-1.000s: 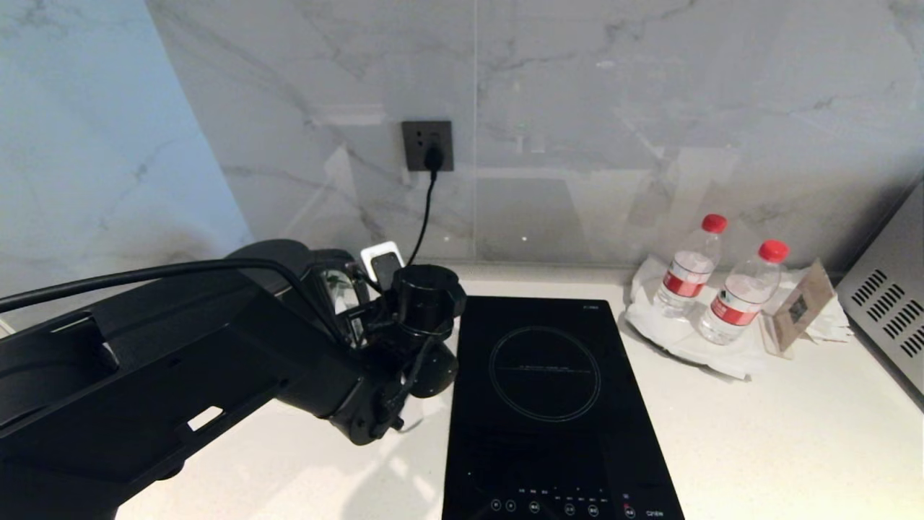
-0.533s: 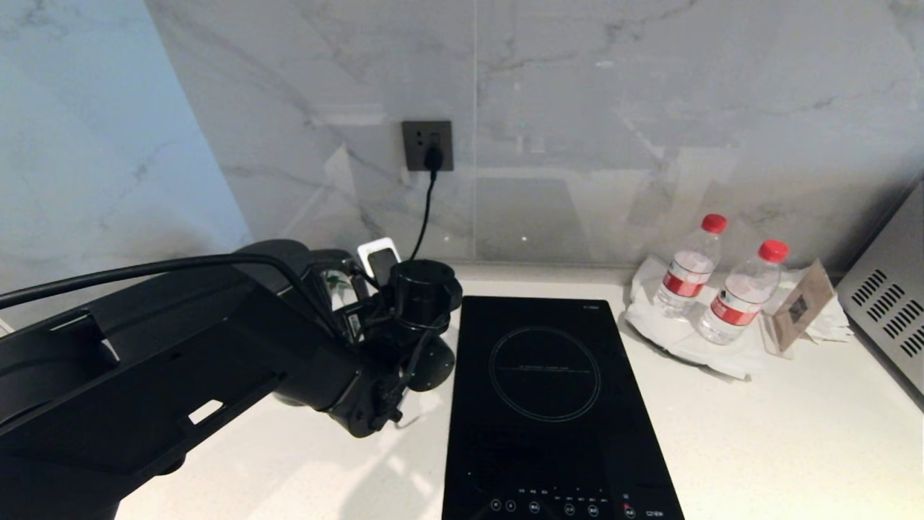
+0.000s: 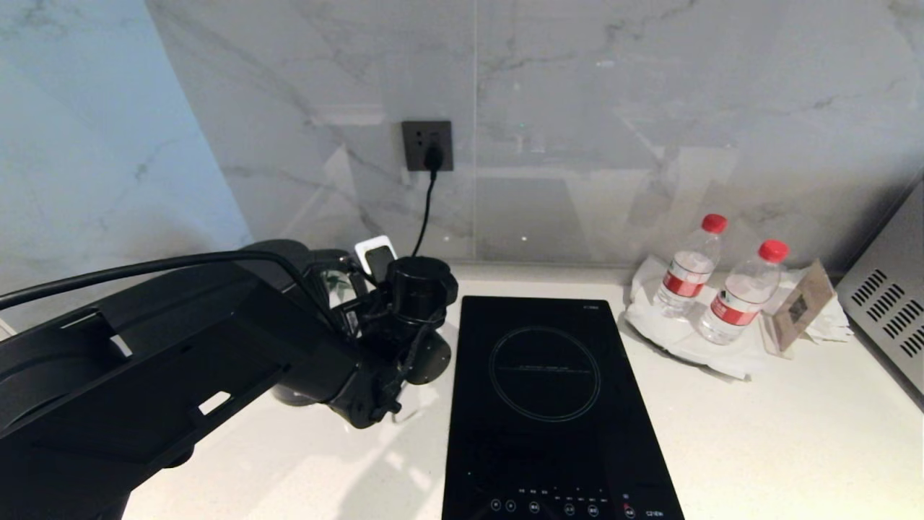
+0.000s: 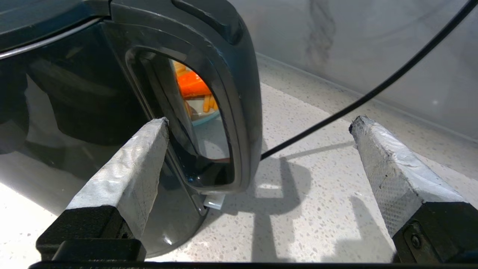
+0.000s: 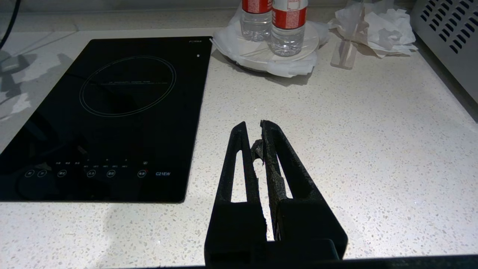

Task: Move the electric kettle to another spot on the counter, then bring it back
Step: Pick up the kettle

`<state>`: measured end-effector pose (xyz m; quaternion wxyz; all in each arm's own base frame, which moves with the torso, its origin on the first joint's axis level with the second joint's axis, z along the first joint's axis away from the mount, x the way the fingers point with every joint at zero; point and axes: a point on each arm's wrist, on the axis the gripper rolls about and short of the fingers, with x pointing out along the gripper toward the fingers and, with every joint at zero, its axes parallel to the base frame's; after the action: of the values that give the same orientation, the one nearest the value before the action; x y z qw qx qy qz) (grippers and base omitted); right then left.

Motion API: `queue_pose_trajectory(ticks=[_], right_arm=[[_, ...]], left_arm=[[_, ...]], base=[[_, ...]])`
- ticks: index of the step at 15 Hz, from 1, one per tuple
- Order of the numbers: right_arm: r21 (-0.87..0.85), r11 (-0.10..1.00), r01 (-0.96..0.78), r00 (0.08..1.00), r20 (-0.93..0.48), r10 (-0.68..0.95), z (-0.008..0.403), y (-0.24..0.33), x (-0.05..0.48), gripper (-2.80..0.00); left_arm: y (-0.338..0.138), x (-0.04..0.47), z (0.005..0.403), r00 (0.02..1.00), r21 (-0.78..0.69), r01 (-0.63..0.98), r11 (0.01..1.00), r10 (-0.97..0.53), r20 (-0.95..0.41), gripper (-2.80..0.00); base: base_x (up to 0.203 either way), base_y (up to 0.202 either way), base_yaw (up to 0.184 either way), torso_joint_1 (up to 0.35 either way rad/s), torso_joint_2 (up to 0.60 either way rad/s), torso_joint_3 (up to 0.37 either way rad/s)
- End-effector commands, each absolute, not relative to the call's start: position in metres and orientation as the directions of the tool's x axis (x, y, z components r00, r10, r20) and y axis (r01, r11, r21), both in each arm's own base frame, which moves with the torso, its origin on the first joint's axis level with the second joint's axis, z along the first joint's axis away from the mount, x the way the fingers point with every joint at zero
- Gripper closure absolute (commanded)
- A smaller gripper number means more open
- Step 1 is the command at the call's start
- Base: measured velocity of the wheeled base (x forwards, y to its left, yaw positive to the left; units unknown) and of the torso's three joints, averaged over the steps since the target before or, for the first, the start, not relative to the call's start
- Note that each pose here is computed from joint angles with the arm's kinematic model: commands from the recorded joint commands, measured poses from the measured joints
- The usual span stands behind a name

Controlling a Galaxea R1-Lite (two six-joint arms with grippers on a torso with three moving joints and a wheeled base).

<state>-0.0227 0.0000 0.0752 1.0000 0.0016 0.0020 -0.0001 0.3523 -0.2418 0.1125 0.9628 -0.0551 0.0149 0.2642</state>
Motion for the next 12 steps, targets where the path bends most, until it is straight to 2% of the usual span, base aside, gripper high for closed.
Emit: queue_pose_trajectory(ticks=[1, 12], right_arm=[[0.003, 1.000, 0.000, 1.000, -0.005, 0.000, 0.0752, 0.0000, -0.0227, 0.00], [0.003, 1.000, 0.000, 1.000, -0.005, 0.000, 0.0752, 0.0000, -0.0227, 0.00]], left_arm=[[-0.2405, 0.3540, 0.1122, 0.855, -0.104, -0.519, 0.848, 0.516, -0.055, -2.80], [-0.2370, 0.3612, 0.1127, 0.849, -0.113, -0.528, 0.842, 0.525, -0.052, -2.80]], base=[[0.000, 0.000, 0.000, 0.000, 0.00, 0.000], [0.000, 0.000, 0.000, 0.000, 0.00, 0.000]])
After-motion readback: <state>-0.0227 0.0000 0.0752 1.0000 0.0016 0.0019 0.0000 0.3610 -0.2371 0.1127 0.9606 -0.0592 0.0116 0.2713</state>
